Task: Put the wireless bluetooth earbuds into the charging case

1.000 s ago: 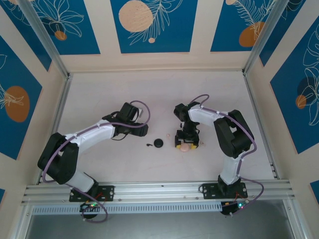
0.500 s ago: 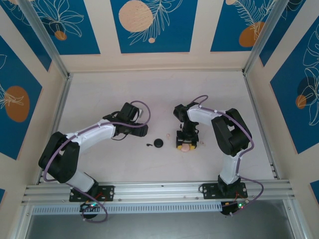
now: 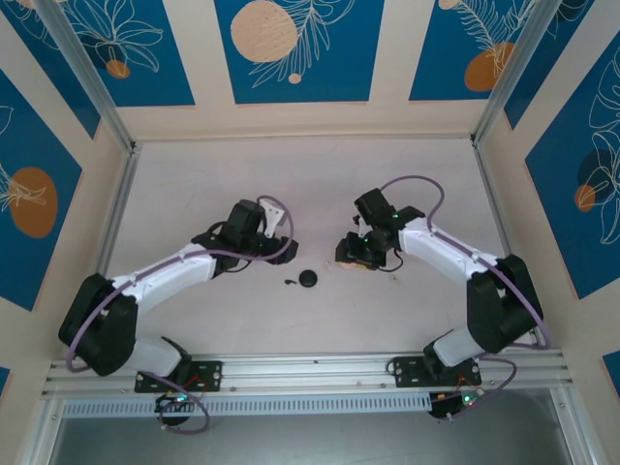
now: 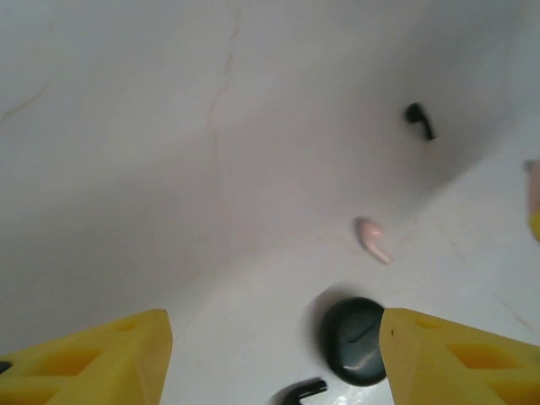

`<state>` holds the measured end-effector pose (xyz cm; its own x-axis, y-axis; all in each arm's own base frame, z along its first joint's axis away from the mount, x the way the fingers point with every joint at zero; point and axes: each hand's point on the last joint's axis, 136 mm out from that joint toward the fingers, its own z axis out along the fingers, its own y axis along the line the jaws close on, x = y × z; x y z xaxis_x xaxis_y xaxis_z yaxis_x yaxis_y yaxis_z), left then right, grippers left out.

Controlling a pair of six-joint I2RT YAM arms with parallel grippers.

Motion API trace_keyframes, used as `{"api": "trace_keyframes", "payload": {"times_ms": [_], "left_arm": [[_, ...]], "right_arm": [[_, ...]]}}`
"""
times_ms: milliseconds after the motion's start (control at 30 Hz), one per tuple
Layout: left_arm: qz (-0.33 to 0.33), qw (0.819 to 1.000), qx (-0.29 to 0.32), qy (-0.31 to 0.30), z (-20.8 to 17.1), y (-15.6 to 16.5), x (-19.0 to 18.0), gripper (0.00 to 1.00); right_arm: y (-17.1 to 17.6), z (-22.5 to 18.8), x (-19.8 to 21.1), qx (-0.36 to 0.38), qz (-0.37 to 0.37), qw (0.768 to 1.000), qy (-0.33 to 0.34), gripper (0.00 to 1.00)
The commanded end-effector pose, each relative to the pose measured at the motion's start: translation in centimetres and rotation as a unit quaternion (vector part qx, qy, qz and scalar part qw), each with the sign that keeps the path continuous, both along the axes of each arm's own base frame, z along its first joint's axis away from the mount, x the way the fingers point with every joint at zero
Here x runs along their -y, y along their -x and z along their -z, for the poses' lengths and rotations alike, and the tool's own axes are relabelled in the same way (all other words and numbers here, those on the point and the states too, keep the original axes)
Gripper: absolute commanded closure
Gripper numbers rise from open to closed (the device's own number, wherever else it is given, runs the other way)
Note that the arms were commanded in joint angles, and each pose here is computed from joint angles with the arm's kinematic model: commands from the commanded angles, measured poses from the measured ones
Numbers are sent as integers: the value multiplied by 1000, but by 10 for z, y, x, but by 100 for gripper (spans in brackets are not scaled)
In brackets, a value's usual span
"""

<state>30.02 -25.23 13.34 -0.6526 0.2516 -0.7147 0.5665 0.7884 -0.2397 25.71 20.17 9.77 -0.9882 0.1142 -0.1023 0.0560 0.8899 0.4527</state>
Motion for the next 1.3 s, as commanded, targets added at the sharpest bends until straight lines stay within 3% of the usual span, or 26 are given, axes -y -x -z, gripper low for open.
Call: {"api": "trace_keyframes", "payload": {"times_ms": [0,233,700,867,1267], "left_arm": [[58,990,100,79,-42,8,21,35],[103,963,207,139,-74,28,23,37],[194,930,255,180,-78,58,43,42],[212,924,254,190,-79,62,51,45],[209,911,279,221,-100,64,57,48]], "right_arm": [[-16,-29,-24,54,0,994,-96,56],[-23,-67,-38,138,-12,974,-182,56],[-17,-130,-44,280,-28,917,-283,56],[-10,-140,-48,300,-41,906,-295,56],[2,-132,-65,282,-52,906,-311,56]]}}
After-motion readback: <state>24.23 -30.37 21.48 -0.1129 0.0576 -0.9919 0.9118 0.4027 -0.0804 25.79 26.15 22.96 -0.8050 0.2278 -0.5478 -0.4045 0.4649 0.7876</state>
